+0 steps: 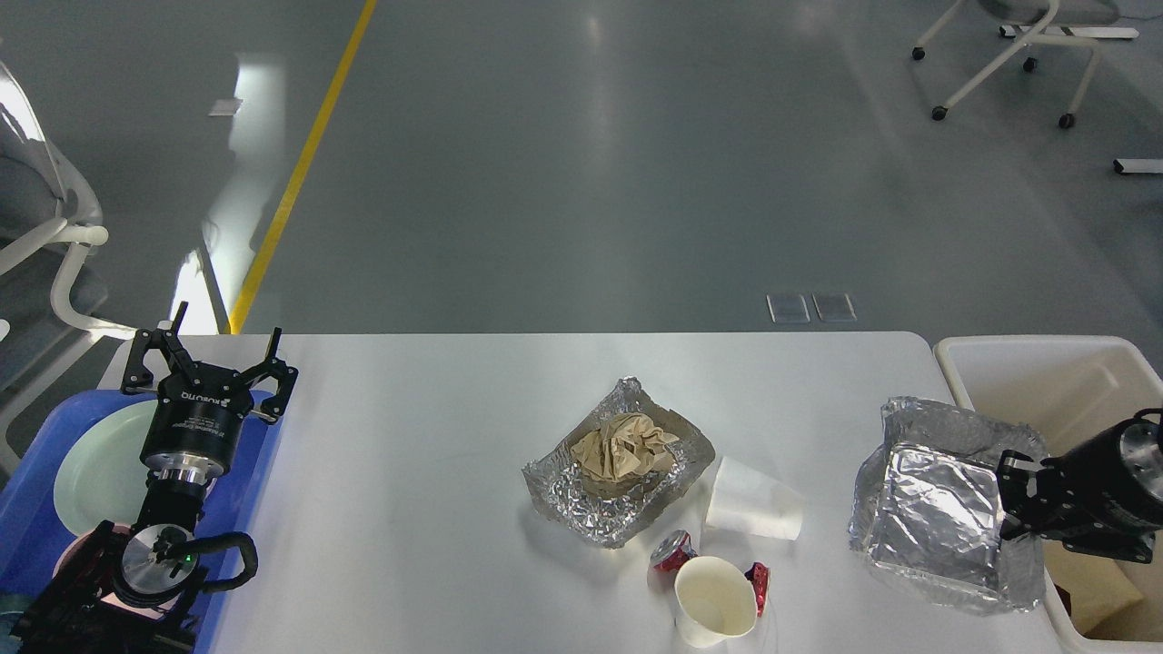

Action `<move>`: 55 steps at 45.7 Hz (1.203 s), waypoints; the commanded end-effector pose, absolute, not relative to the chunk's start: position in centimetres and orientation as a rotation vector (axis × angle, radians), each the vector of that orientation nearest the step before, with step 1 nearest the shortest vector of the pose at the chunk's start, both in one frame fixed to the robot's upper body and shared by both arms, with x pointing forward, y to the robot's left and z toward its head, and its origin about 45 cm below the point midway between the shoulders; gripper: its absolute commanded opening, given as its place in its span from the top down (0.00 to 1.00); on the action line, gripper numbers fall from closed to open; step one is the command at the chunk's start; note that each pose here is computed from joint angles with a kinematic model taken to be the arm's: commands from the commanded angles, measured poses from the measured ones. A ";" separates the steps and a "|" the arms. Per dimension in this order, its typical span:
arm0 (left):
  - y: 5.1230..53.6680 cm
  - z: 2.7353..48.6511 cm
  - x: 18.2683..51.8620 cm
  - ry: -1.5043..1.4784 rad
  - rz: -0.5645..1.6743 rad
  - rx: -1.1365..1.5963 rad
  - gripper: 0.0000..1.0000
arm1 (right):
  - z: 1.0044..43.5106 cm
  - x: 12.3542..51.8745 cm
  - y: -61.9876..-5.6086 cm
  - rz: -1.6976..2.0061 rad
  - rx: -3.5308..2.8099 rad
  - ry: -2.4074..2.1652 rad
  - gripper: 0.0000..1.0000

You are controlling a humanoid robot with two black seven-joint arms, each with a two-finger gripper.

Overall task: Tidy desktop
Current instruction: 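Lift the foil sheet with the right gripper over the white bin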

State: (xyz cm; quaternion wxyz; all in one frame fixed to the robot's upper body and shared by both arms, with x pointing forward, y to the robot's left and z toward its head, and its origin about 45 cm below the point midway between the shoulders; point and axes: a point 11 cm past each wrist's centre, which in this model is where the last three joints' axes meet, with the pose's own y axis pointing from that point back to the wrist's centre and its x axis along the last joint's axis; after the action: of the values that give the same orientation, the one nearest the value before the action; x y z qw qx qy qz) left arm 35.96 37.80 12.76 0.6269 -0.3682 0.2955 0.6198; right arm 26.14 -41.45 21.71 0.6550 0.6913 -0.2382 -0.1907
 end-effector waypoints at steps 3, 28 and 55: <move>37.8 12.8 36.0 0.678 1.421 -0.845 0.03 | 27.4 27.4 -39.5 -0.382 1.629 -0.497 1.00; 37.8 12.8 36.0 0.677 1.422 -0.846 0.03 | 33.3 29.2 -36.7 -0.201 1.604 -0.464 1.00; 37.8 12.8 36.0 0.678 1.421 -0.845 0.03 | 27.6 30.8 -56.1 -0.345 1.389 -0.955 1.00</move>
State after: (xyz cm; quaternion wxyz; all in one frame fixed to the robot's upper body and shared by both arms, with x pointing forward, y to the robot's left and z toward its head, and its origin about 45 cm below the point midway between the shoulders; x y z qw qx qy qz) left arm 35.96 37.79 12.76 0.6267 -0.3684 0.2957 0.6197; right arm 30.67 -53.38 29.45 0.6516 0.6308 -0.3950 -0.1466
